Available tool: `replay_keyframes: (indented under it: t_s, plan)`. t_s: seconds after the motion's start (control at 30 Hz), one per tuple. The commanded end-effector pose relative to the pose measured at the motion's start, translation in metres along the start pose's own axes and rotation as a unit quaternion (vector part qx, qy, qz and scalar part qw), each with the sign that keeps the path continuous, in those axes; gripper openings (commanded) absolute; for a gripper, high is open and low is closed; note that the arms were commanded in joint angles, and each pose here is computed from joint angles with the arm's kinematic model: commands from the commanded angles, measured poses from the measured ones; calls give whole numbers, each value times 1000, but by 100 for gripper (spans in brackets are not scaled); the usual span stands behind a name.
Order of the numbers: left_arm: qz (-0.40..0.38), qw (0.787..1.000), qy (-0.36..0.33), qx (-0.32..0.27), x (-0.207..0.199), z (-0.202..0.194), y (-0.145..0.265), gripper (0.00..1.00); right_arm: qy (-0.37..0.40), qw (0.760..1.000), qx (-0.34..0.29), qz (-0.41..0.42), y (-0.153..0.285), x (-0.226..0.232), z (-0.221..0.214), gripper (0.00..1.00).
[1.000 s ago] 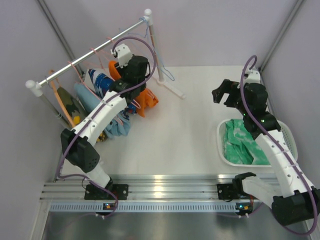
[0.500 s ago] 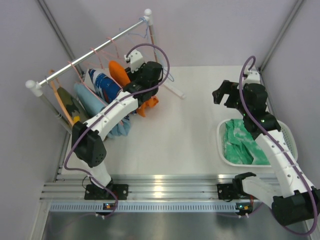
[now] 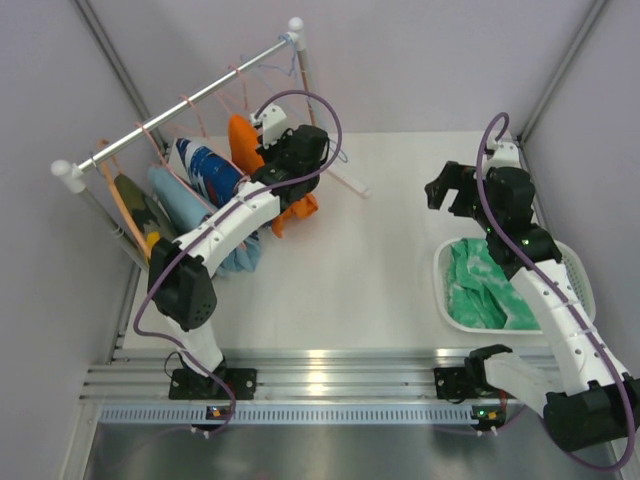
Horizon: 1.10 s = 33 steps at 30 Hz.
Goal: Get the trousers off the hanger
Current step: Pick up the hanger from the clothesline.
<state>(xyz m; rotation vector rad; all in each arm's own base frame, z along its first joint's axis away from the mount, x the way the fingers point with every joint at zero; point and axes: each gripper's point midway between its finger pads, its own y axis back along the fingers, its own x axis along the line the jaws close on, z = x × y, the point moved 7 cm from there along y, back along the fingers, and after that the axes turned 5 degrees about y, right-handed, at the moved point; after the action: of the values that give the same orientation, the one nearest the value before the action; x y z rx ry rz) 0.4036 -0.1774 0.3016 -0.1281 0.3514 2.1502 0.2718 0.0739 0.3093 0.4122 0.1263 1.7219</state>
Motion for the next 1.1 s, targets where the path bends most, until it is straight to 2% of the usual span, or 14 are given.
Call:
replay_keyframes:
  t_s: [0.0,0.23,0.6,0.77,1.07]
  plan:
    - [-4,999,28,-22,-6,28,6,0,6,1000,-20,15,5,7,10,98]
    - [-39,999,18,-28,-7,66,19,0,4,999,-23,39,1,12,11,98]
    - [-103,993,23,-46,-7,119,64,0,0,998,-25,52,-1,17,17,97]
    - [-119,991,19,-50,-2,132,84,0,-4,998,-27,52,1,17,19,97]
    - [-165,986,14,-16,15,139,119,0,-6,998,-29,58,4,19,22,97]
